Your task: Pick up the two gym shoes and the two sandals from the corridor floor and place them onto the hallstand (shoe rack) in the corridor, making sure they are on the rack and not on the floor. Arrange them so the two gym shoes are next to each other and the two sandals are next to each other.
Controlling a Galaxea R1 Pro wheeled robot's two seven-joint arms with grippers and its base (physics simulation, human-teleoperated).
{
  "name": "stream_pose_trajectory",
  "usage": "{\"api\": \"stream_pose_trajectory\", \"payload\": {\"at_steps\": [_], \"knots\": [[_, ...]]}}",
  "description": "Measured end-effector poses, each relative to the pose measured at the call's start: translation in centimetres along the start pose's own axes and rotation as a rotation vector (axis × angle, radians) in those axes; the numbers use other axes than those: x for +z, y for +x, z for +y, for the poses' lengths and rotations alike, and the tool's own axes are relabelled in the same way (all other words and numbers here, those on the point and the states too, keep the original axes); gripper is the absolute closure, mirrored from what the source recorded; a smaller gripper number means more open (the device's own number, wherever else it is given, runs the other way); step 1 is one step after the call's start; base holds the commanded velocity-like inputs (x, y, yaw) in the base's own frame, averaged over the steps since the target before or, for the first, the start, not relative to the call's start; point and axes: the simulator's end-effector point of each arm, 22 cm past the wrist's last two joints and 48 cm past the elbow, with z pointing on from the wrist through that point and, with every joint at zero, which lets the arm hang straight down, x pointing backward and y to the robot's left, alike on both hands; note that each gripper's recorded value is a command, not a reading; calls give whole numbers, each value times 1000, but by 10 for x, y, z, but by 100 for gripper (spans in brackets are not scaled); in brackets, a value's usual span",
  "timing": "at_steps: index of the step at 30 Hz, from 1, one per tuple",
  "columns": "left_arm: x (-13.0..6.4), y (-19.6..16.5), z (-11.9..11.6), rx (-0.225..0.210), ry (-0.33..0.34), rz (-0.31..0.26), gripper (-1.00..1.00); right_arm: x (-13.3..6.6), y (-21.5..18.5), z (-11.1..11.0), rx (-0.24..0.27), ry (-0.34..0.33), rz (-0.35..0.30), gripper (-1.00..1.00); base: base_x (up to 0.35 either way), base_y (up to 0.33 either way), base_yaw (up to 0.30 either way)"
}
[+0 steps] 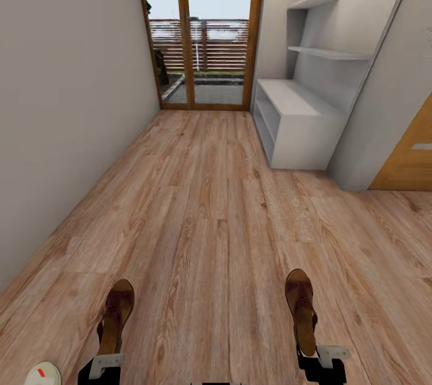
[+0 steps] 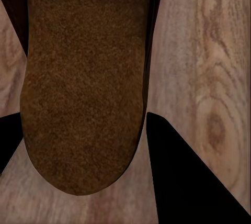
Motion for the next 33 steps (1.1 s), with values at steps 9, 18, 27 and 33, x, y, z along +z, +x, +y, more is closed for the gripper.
{"api": "stream_pose_trajectory", "payload": {"at_steps": [9, 18, 27, 33], "knots": [[-11, -19, 0, -1, 1, -3, 100, -10, -19, -3, 1, 3, -3, 100, 0, 0, -1], [-22, -37, 2, -1, 0, -4, 100, -21, -37, -6, 2, 3, -4, 100, 0, 0, 0], [-33, -58, 3, -1, 1, -23, 100, -31, -58, -8, 3, 2, -15, 100, 0, 0, 0], [-33, -64, 2, -3, 2, -38, 100, -31, -63, -7, 4, 2, -24, 100, 0, 0, 0]]}}
